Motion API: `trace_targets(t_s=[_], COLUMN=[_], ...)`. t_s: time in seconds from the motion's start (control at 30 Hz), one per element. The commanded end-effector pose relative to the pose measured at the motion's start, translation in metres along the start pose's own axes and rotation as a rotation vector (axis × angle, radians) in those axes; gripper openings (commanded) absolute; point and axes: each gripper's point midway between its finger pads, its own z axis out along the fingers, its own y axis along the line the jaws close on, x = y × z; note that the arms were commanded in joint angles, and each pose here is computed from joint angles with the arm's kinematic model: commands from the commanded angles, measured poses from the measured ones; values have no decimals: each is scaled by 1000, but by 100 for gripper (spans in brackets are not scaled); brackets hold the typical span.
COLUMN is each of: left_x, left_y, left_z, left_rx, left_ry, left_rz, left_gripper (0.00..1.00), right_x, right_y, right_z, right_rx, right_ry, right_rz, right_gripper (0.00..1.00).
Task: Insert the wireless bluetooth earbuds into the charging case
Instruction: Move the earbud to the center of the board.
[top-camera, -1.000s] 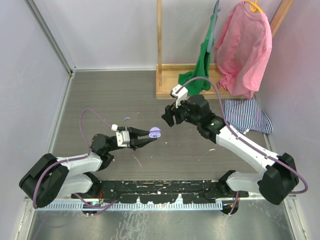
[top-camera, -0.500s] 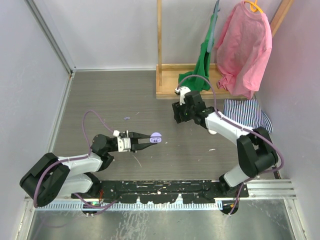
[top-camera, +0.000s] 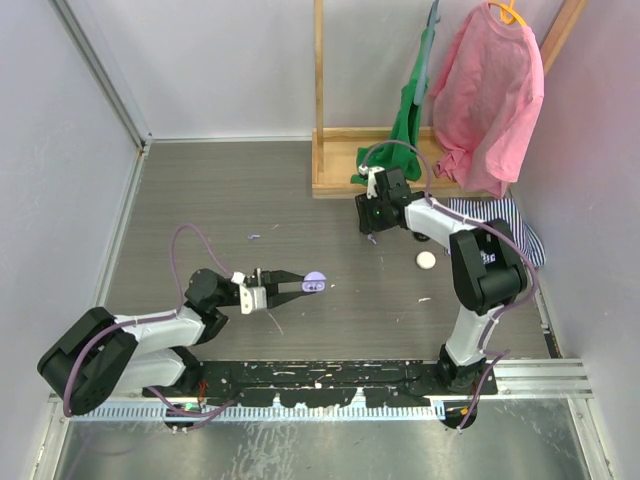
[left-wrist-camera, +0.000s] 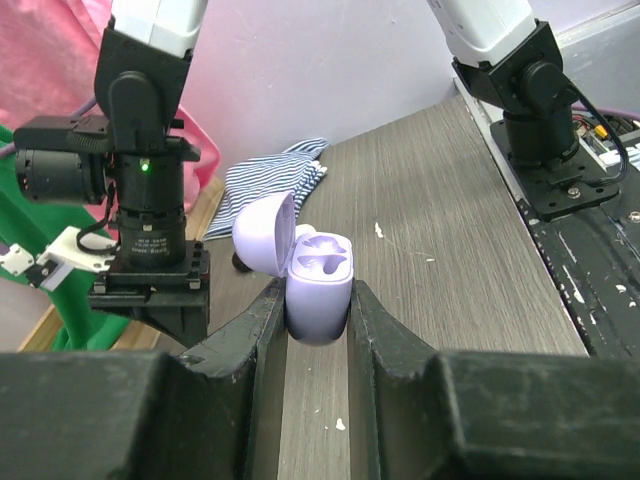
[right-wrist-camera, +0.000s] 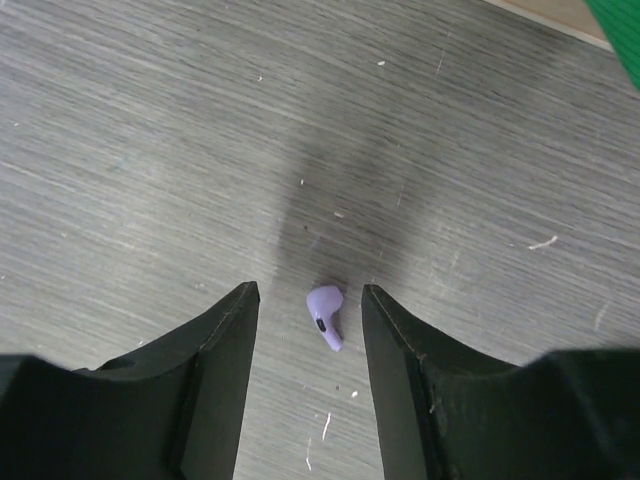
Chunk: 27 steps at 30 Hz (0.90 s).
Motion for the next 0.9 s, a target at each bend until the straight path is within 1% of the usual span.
trace_targets(t_s=[0.0, 0.2, 0.6, 0.8, 0.87], left_x=[-5, 1, 1, 3, 3], left_y=[4, 3, 3, 3, 3], left_z=[1, 3, 4, 4, 5], left_rx=[-16, -14, -10, -12, -10], left_ry=[-10, 6, 14, 19, 19], left_rz=[111, 123, 124, 120, 118], left_gripper=[0, 0, 0, 0, 0], right_x=[-18, -13, 12, 20, 21], right_y=[-3, -6, -6, -8, -8], right_z=[5, 15, 20, 19, 16], right_rx=[10, 14, 4, 23, 30], right_ry=[-10, 40, 162, 188, 189], right_rz=[-24, -28, -24, -22, -26], right_gripper=[51, 41, 38, 32, 27])
